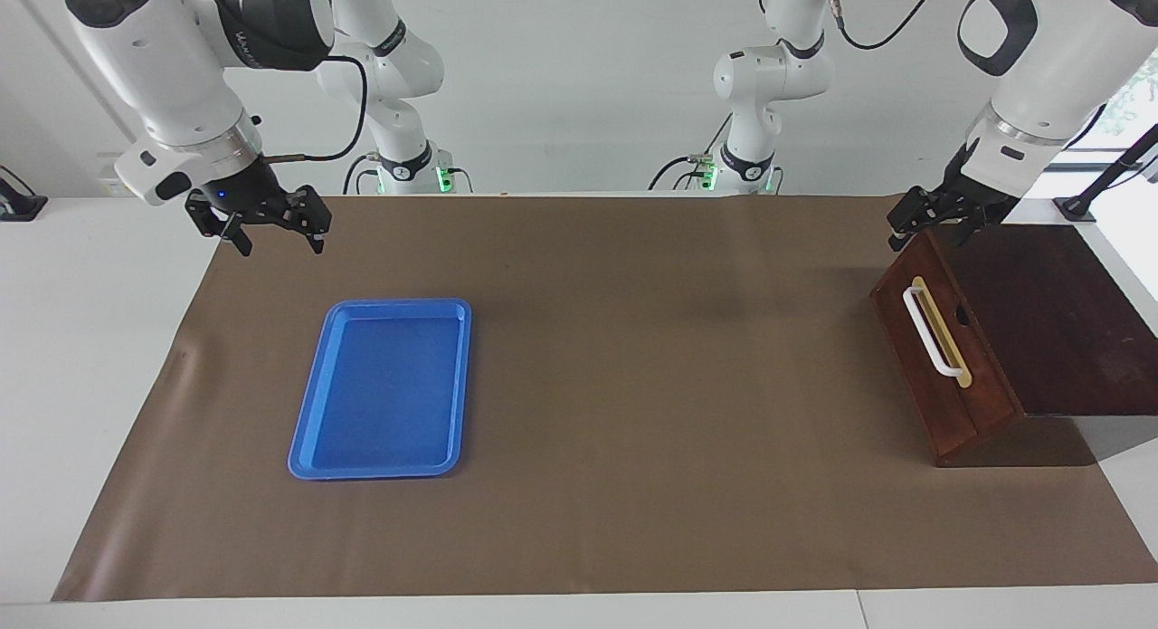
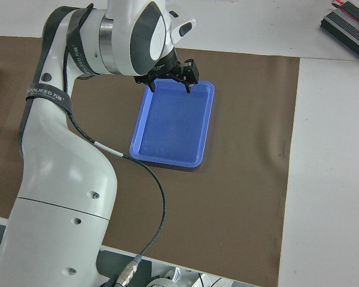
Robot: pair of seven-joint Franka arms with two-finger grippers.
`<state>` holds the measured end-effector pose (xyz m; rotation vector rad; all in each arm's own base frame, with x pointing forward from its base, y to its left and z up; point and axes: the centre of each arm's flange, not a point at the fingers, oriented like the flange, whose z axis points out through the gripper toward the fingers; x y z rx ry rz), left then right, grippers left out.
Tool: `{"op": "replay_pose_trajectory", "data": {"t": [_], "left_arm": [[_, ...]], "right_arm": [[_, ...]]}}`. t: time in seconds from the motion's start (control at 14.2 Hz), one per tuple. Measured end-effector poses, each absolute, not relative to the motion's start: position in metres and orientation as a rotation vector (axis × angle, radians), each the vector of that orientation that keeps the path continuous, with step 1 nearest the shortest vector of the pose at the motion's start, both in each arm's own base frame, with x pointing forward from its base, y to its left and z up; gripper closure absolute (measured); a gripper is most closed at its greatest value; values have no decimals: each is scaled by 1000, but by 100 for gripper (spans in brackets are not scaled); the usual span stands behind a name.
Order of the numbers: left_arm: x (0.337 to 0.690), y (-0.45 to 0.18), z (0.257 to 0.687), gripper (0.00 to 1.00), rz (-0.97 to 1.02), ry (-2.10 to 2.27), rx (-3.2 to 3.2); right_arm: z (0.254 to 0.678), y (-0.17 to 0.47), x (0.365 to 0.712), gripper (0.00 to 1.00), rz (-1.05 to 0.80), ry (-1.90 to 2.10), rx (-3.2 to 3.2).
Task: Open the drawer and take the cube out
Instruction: 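Move the left gripper to the white drawer handle while the right gripper rises, then pull the drawer open with the left gripper while the right gripper moves over the tray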
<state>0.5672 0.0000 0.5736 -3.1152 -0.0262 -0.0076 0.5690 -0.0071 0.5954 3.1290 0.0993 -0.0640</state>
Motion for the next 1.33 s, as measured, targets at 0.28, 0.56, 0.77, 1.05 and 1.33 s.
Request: {"op": "replay_pose_trajectory", "data": {"t": [0.28,0.56,0.77,1.05,1.33], "left_arm": [[572,-28,525,0,30,79,-3004],[584,-29,473,0,27,106,-2926],[585,-23,446,0,27,152,-2867],[585,-16,426,0,23,178,-2837],[584,-13,418,0,3,200,-2819]], "right_arm": [[595,-8,570,0,-55,-5,3129],[587,-8,569,0,-79,-441,3090],[580,-3,569,0,-94,-848,2993],[569,27,573,0,-138,-1425,2785],[563,38,575,0,-288,-1834,2630]]}}
